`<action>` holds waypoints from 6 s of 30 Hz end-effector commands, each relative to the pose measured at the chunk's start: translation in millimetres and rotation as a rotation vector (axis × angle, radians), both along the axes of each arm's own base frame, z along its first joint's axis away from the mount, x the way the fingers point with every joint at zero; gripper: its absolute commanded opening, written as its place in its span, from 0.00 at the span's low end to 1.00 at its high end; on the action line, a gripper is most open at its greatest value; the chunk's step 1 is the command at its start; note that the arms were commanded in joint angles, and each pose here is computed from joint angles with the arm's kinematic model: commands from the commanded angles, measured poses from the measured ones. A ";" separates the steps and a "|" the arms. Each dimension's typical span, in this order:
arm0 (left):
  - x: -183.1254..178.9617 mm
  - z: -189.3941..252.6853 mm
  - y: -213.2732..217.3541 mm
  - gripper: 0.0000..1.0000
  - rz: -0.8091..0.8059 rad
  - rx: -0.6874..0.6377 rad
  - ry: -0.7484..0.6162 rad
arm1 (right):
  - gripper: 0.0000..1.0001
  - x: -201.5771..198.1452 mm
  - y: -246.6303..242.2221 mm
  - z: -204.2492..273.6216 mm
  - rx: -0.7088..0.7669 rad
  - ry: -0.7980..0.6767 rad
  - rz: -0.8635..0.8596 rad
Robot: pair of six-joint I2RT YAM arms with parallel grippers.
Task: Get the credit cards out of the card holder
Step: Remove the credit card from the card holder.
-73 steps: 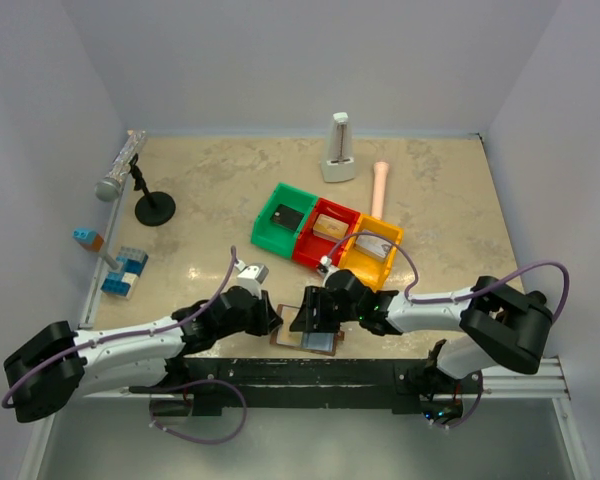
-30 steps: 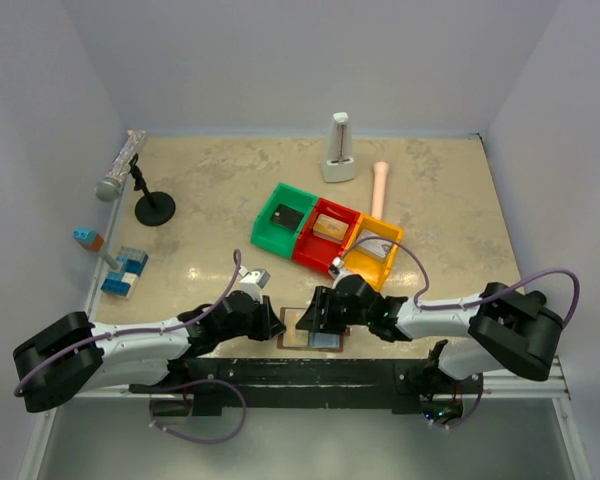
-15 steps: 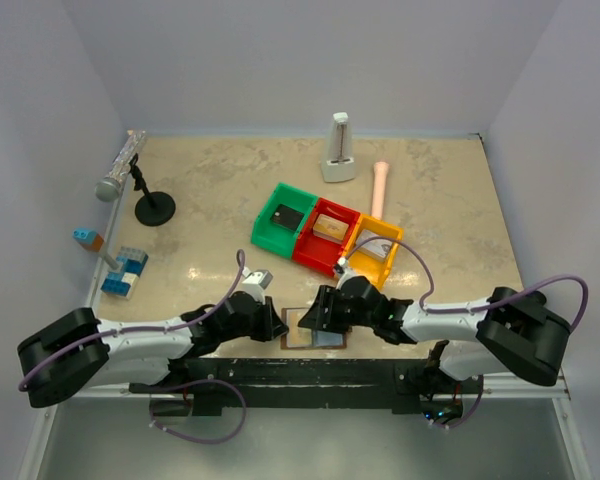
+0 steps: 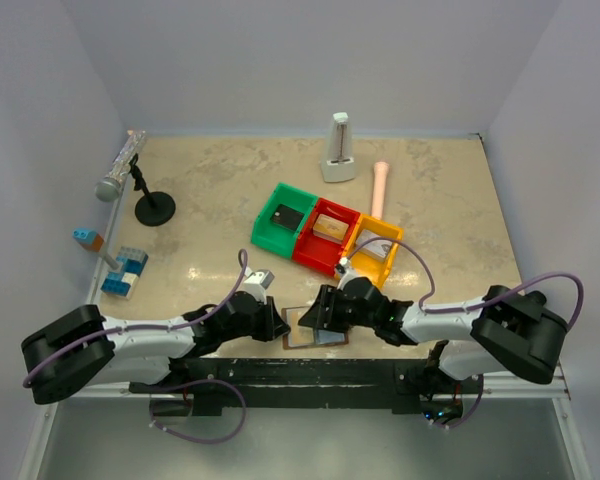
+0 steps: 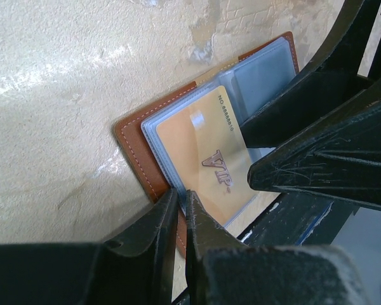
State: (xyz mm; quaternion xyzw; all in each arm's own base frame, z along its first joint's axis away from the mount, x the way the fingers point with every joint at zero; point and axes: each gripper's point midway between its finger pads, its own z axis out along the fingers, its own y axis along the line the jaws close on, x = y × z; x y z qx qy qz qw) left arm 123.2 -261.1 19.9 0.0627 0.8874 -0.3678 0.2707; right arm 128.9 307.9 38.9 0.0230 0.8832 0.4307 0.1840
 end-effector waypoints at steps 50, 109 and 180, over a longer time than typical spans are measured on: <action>-8.1 -13.9 5.8 0.15 -0.007 0.023 0.028 | 0.44 -10.7 29.8 32.3 0.175 -0.066 0.169; -9.2 -27.5 17.1 0.00 0.042 0.083 0.074 | 0.34 2.3 -12.3 29.7 0.098 -0.099 0.082; 7.7 209.8 -15.5 0.60 -0.233 -0.416 -0.553 | 0.00 -62.9 -31.6 163.2 0.124 -0.297 0.673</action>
